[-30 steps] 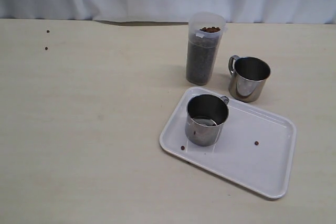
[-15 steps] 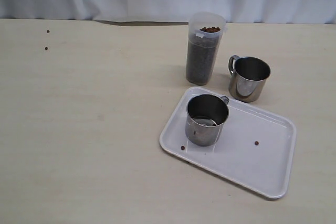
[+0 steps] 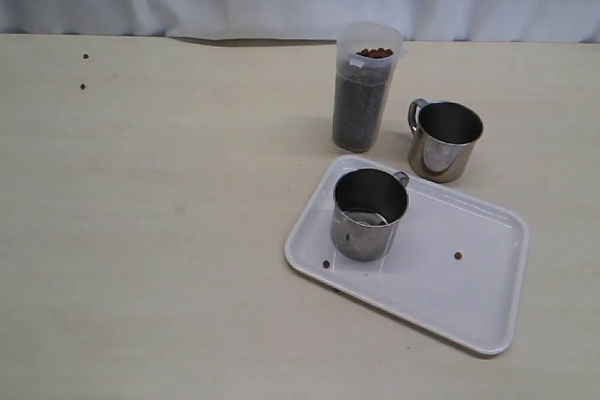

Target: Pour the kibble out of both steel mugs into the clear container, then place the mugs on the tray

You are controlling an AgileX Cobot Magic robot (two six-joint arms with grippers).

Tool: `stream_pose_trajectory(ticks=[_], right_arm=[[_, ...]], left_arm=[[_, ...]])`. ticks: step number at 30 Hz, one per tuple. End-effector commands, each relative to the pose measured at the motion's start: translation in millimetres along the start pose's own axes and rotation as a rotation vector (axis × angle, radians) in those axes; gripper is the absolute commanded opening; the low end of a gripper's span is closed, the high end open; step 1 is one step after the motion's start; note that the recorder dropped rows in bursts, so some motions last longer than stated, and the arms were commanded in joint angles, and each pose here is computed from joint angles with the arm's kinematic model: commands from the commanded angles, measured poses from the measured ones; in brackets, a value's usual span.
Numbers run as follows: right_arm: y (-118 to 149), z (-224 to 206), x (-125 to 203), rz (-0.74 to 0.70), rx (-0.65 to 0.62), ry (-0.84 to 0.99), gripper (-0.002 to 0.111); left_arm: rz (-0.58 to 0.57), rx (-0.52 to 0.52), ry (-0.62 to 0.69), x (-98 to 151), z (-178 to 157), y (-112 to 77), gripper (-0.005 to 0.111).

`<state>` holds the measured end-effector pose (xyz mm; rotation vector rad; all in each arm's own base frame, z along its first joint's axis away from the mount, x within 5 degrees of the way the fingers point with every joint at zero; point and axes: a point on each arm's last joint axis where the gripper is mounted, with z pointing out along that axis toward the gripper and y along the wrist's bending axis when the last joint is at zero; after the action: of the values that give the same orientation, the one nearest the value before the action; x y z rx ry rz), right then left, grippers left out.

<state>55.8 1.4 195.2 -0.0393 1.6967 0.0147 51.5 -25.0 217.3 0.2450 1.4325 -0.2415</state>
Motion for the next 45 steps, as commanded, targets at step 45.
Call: stream_pose_trajectory(ticks=[45], right_arm=[[0,0,1,-0.011,-0.003,0.000,0.005]], left_arm=[[-0.171,-0.219,0.297,29,-7,18.6,0.000]])
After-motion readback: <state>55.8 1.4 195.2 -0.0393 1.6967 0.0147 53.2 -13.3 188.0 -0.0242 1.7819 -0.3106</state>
